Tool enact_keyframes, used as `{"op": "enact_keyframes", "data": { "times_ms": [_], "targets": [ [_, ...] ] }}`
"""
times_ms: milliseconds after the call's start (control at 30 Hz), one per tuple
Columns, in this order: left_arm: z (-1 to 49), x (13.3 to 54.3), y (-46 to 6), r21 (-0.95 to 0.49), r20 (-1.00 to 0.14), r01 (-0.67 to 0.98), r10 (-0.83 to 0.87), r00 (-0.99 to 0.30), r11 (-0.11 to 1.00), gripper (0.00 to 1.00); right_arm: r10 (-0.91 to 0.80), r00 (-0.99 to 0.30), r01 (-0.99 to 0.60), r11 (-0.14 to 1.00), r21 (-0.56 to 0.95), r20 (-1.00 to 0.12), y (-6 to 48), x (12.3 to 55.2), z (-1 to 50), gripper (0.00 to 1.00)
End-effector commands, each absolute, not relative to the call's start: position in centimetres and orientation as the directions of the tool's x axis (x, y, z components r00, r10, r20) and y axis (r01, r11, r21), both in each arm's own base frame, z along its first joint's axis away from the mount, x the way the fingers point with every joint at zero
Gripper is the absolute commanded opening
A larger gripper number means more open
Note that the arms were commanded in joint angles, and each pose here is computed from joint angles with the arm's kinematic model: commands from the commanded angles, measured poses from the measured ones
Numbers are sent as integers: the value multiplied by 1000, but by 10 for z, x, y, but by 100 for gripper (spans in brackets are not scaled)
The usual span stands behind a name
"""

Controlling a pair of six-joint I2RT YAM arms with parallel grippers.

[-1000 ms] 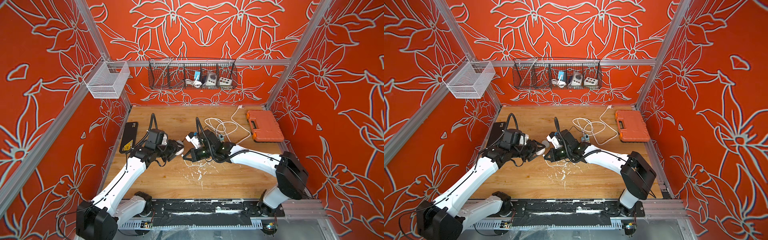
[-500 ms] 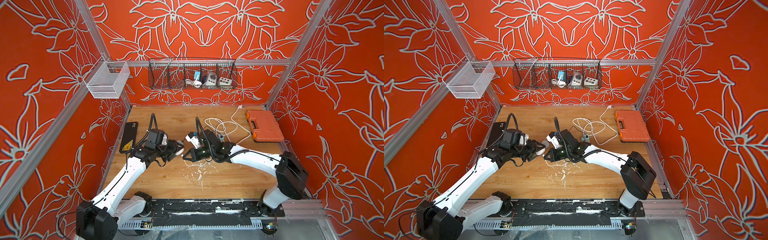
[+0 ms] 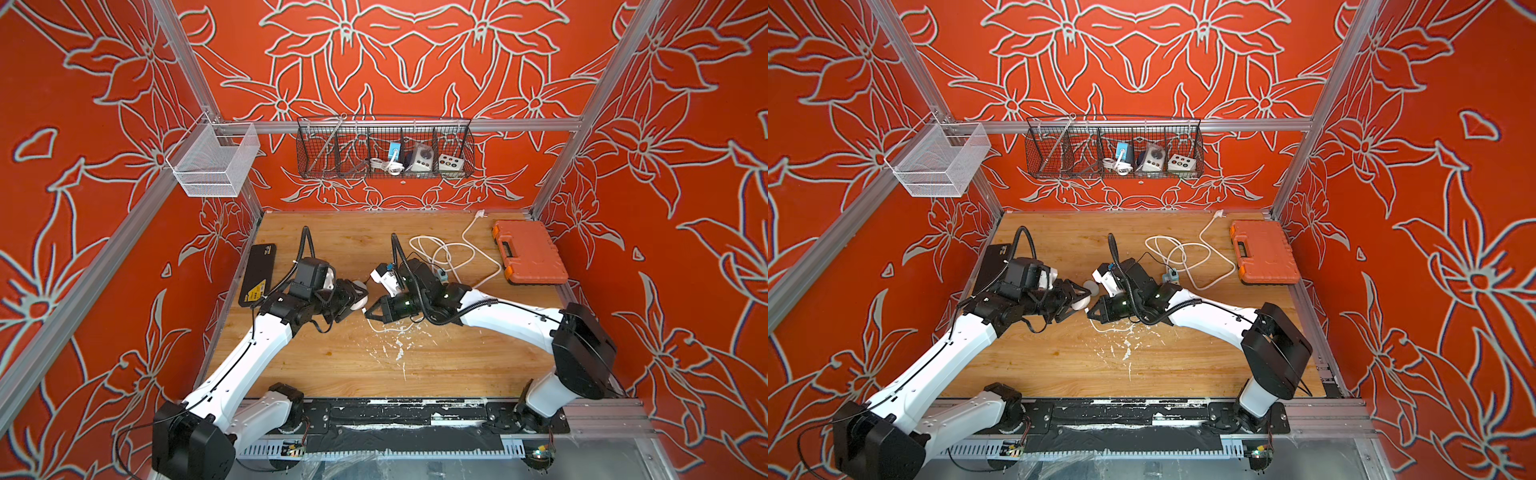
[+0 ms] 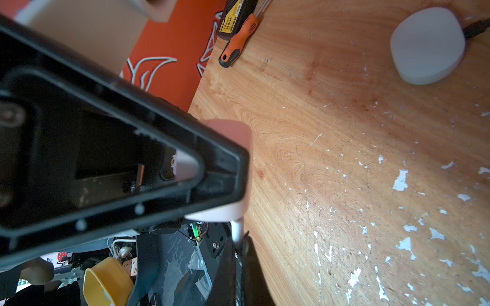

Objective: Charge the bluetooth headset
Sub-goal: Insert the charging cable into the bluetooth headset.

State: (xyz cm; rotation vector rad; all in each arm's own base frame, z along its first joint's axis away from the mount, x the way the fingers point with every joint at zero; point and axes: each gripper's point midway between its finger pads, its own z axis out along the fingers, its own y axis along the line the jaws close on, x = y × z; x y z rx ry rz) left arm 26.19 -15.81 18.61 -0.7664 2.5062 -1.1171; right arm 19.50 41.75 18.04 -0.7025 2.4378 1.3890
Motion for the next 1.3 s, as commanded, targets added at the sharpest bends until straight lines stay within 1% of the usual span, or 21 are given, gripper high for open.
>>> {"op": "enact_keyframes", "data": {
  "times_ms": [0,233,367,467,700,800,1100,1167,1267],
  "targets": [
    [191,259,-162,-762,-51,-326,-554,-831,559,28,-253,-851,-526,421,739,-461,427,206,196,0],
    [192,258,-163,-761,-58,-315,-543,-838,567,25,-269,-871,-491,457,742,-411,425,208,185,0],
    [192,257,-162,-760,-62,-313,-543,-838,570,24,-243,-875,-483,447,753,-418,427,210,191,0],
    [191,257,-163,-761,-61,-309,-538,-841,570,22,-259,-871,-491,438,753,-417,429,209,195,0],
    [192,255,-165,-761,-67,-295,-522,-850,578,18,-276,-865,-501,465,730,-418,417,214,190,0],
    [192,255,-164,-761,-71,-289,-518,-852,581,15,-293,-859,-511,453,730,-420,415,214,192,0],
    [192,254,-166,-763,-70,-282,-508,-858,581,13,-314,-848,-529,444,723,-428,415,217,196,0],
    [192,254,-167,-765,-67,-282,-508,-859,579,13,-302,-855,-519,456,723,-423,414,220,193,0],
    [192,254,-167,-767,-61,-289,-513,-856,573,13,-252,-858,-513,462,724,-447,414,225,195,0]
  ]
}}
